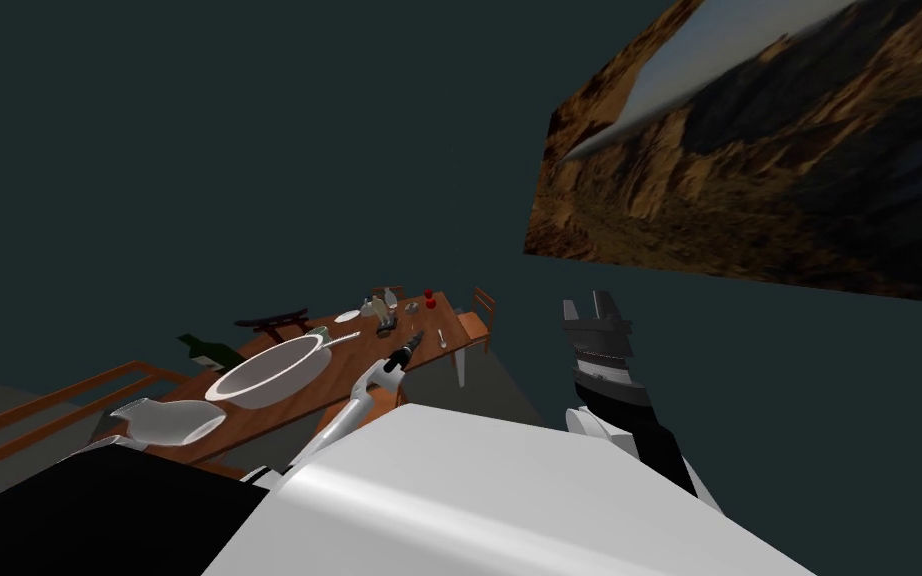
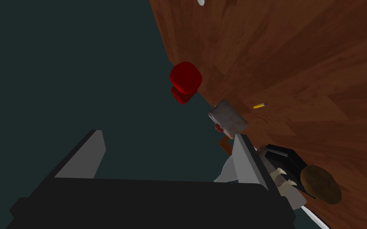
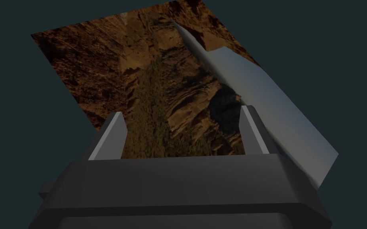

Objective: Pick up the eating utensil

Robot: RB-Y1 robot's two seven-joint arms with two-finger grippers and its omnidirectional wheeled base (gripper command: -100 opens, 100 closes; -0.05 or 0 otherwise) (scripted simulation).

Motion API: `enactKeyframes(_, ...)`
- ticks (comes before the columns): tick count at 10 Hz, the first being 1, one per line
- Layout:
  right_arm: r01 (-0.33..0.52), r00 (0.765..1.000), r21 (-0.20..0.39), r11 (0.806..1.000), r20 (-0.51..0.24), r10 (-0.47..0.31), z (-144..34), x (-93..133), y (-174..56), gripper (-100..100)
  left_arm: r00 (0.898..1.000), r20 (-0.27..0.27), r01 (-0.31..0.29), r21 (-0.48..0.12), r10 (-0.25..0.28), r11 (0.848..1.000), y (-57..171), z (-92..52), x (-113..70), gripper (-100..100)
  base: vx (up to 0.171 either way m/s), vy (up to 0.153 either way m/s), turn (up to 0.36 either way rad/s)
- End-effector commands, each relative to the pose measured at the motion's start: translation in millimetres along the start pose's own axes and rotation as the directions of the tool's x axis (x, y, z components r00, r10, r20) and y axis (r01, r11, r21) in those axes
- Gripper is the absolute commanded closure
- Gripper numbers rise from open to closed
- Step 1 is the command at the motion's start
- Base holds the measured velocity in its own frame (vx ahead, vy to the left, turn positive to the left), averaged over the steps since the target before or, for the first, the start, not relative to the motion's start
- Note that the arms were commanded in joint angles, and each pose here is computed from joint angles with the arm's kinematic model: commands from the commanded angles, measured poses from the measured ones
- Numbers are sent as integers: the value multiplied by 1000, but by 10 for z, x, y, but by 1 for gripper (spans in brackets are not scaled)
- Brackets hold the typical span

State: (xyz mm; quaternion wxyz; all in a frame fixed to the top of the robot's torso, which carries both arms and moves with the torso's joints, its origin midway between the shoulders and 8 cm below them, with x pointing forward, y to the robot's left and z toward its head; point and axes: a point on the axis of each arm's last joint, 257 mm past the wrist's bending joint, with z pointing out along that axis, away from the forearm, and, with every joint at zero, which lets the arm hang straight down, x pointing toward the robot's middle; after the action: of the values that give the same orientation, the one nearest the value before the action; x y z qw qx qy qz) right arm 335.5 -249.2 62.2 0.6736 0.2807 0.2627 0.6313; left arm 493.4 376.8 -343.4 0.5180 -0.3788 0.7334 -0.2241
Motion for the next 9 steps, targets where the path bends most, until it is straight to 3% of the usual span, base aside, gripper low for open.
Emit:
enactKeyframes(1,0,1000,0,1000,0,0,0,0,0,0,1000,-7,-28,-59,27,998,240,32,-24,-100,28,-71,-94)
enactKeyframes(2,0,1000,0,1000,0,0,0,0,0,0,1000,-9,-28,-71,27,997,299,30,-16,-100,31,-65,-58)
enactKeyframes(4,0,1000,0,1000,0,0,0,0,0,0,997,-25,-73,-168,70,983,684,39,-52,-100,39,-123,-140)
enactKeyframes(6,0,1000,0,1000,0,0,0,0,0,0,997,-28,-73,-186,69,980,778,27,-41,-100,37,-72,-11)
enactKeyframes(8,0,1000,0,1000,0,0,0,0,0,0,993,-47,-114,-277,105,954,1150,-10,-74,-100,57,-86,-134)
enactKeyframes(9,0,1000,0,1000,0,0,0,0,0,0,991,-59,-134,-331,121,934,1393,-57,-86,-100,111,-169,-166)
